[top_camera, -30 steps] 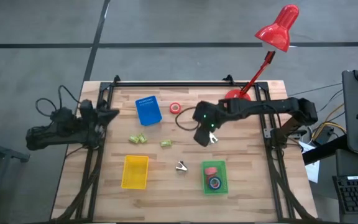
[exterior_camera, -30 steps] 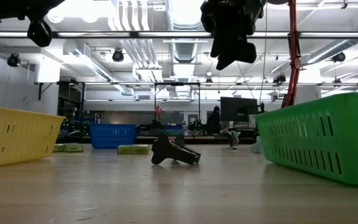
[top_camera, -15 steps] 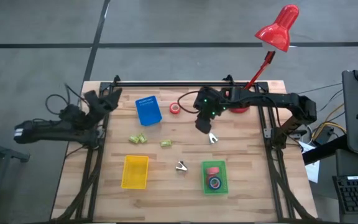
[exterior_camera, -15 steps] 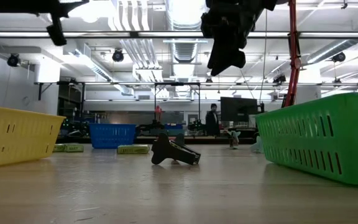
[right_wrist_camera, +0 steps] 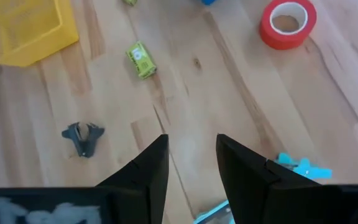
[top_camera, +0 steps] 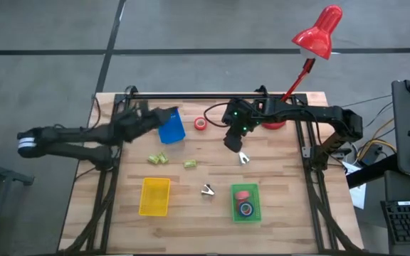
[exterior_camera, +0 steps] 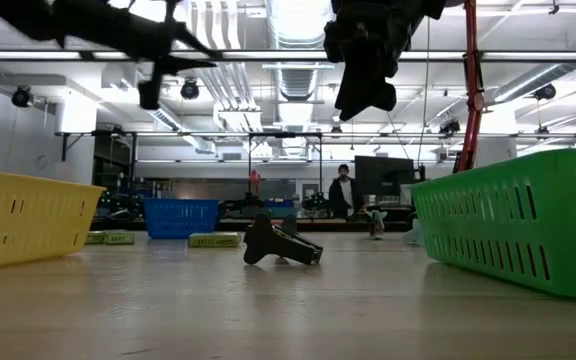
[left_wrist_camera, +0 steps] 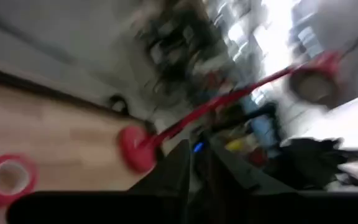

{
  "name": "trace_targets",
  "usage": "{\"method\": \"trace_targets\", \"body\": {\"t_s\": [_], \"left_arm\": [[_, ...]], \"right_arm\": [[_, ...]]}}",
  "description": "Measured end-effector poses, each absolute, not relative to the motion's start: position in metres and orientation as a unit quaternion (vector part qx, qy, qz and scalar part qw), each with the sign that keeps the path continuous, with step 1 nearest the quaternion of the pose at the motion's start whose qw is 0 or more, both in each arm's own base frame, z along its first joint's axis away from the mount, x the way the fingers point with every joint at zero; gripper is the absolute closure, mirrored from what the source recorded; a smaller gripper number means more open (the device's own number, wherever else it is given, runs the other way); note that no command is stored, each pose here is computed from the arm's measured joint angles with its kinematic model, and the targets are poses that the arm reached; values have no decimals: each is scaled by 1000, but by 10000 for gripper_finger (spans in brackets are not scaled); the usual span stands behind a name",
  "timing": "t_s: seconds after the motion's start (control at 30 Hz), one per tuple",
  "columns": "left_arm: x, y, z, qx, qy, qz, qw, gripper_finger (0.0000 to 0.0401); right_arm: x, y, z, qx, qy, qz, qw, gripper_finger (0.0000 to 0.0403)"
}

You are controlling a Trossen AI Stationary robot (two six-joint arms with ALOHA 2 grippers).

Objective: Pick and place Stapler, Stapler remover, tape
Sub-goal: Put the orange electrical tape into the green bin

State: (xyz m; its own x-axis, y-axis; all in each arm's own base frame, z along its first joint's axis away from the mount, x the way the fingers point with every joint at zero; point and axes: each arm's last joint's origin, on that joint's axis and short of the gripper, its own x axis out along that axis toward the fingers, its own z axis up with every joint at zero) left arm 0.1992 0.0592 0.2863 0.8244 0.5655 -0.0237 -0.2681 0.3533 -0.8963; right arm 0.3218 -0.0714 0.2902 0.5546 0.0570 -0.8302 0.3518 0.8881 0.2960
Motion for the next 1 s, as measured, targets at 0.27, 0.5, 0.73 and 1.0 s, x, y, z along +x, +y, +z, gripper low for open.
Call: {"method": "trace_targets", "body": {"t_s": [0.27,0.5,0.73,1.0], "left_arm": [[230,125,290,-457,102,292,834,239],[258,182,293,-339,186,261,884,232],[292,216,281,-304,308,259,864,236],[320,228,249,-300,444,234,811,227]], "right_arm": [[317,-67,294,277,464,-101,835,282],[315,-49,299,312,465,-105,822,286],[307,-27,313,314,451,-97,830,293],[290,-22,329,304,413,-148,846,311]]}}
